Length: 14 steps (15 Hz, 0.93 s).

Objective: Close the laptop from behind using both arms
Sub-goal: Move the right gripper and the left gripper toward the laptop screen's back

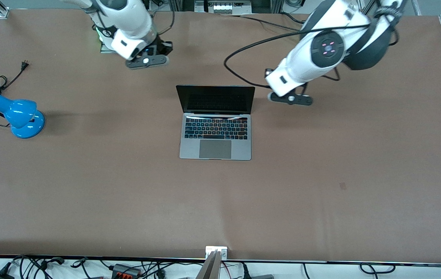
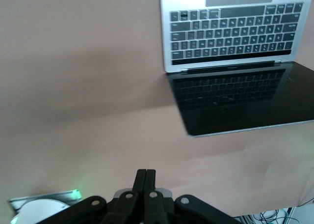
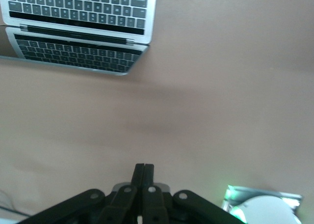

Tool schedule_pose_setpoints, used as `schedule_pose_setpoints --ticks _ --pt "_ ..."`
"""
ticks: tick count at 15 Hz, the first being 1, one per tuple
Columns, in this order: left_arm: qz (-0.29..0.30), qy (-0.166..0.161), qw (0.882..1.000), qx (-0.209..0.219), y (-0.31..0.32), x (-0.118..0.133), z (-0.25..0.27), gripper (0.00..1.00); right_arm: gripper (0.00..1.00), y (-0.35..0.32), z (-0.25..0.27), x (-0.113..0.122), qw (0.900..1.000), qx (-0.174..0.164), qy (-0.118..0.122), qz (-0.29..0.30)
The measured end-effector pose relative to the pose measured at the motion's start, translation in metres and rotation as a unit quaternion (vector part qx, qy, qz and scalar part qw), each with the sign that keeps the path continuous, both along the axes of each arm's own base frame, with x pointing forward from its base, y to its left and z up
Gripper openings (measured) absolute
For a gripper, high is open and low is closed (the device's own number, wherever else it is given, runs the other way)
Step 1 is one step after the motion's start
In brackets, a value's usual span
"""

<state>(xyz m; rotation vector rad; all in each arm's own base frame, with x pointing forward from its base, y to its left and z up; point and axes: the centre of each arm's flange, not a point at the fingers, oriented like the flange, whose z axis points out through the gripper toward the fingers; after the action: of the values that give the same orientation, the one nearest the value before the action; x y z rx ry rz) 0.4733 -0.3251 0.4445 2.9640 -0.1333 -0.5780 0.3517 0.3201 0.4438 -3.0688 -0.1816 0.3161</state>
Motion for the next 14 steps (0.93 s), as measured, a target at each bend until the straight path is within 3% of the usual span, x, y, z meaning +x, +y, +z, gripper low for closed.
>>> schedule_pose_setpoints --ticks 4,8,11,14 --pt "-0.028 0.002 1.0 -0.012 -0.038 -0.037 -0.051 0.01 0.01 0.019 -0.029 -0.018 1.0 0.005 -0.018 -0.004" --pt "-0.06 0.002 0.998 -0.01 -0.062 -0.073 -0.066 0.01 0.01 0.038 -0.052 -0.025 1.0 0.006 -0.021 0.004" --pt "-0.061 -0.023 0.998 -0.014 -0.065 -0.085 -0.073 0.01 0.01 0.052 -0.065 -0.028 0.999 0.012 -0.032 0.006" --pt "-0.052 -0.04 0.998 -0.018 -0.061 -0.092 -0.098 0.01 0.01 0.06 -0.078 -0.019 0.998 0.029 -0.057 0.001"
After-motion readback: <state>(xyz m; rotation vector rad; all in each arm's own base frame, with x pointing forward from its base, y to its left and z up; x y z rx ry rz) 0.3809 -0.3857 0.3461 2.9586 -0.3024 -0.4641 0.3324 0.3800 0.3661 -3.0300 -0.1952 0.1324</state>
